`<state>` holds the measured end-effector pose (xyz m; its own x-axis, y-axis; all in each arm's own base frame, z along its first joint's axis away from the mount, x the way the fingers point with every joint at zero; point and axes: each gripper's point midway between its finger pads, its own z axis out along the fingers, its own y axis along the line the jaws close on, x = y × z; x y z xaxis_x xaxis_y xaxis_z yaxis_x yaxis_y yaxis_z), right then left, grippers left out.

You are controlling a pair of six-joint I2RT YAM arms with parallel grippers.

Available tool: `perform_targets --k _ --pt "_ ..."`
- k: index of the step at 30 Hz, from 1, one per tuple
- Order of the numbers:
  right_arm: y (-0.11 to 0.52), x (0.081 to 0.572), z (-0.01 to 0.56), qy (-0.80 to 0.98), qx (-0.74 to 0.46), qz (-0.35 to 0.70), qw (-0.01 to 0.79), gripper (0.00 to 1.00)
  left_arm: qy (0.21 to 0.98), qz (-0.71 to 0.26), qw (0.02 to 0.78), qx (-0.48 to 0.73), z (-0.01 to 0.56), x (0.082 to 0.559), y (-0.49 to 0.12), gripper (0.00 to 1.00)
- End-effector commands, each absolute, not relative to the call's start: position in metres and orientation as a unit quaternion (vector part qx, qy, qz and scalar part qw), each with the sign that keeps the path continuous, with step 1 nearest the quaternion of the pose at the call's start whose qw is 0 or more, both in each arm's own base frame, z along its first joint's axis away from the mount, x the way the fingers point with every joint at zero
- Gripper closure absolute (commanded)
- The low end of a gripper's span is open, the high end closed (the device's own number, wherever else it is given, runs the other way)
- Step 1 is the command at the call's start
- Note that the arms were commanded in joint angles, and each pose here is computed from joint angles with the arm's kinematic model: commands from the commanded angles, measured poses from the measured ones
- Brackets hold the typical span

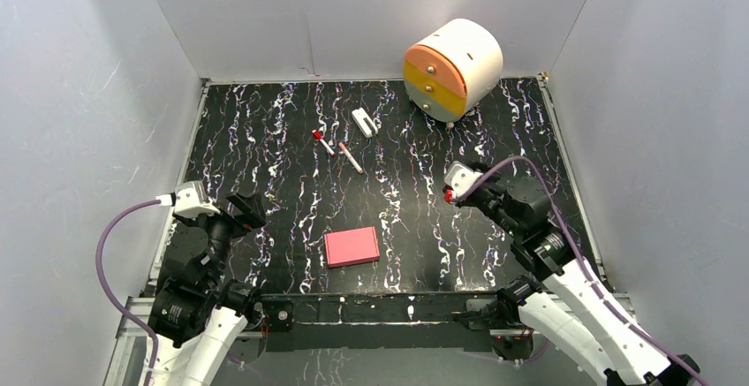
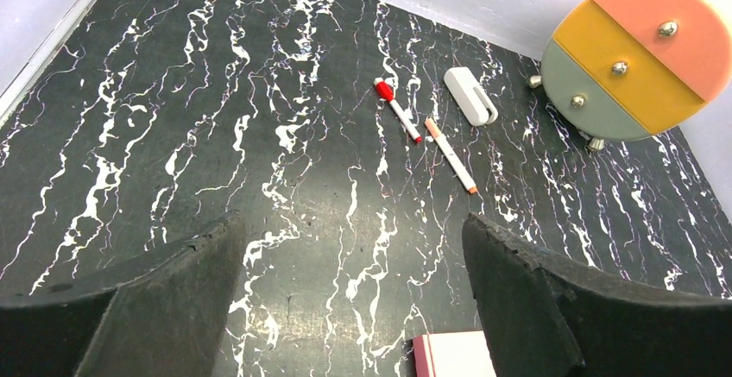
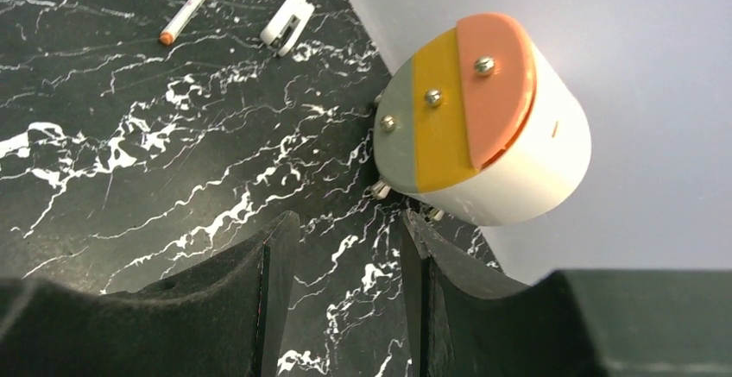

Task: Fold the paper box

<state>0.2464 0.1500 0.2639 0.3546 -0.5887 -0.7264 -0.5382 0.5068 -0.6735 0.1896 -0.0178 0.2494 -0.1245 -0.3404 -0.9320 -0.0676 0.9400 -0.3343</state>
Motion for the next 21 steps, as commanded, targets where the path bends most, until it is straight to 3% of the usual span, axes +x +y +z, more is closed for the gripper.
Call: perform_targets --k 1,2,3,4,21 --pt "0.155 0.255 0.272 0.566 -0.492 -0.017 0.661 0.46 0.741 -0.104 0.651 -0.126 0.252 0.195 -0.021 0.08" --pt "0.164 0.251 0.270 0.644 -0.367 0.100 0.664 0.23 0.742 -0.105 0.650 -0.126 0.252 0.195 -0.021 0.08" --pt "0.064 0.261 0.217 0.803 -0.006 -0.015 0.596 0.03 0.745 -0.104 0.648 -0.124 0.250 0.196 -0.022 0.08" --pt "0.051 0.259 0.212 0.806 0.038 -0.037 0.590 0.00 0.745 -0.105 0.647 -0.122 0.250 0.196 -0.023 0.07" --pt "0.058 0.250 0.227 0.797 0.027 0.007 0.603 0.00 0.742 -0.122 0.650 -0.110 0.256 0.194 -0.029 0.07"
